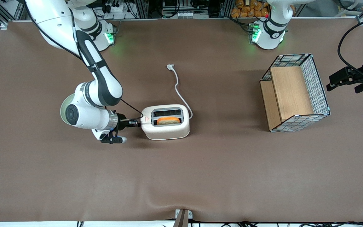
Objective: Press toaster button with right arm
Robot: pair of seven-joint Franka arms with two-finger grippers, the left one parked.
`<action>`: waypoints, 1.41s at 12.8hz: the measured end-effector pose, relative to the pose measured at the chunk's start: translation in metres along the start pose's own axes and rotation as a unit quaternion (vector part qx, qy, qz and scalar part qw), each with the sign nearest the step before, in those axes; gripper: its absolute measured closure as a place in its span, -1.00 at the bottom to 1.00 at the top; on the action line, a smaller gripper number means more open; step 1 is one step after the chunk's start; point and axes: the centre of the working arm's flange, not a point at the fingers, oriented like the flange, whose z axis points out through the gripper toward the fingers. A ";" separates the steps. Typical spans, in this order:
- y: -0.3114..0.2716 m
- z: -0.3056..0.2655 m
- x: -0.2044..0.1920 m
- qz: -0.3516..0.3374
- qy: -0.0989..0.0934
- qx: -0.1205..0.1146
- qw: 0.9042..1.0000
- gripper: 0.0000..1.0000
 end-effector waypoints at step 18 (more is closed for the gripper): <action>0.014 -0.193 0.058 -0.064 0.038 -0.032 0.997 -1.00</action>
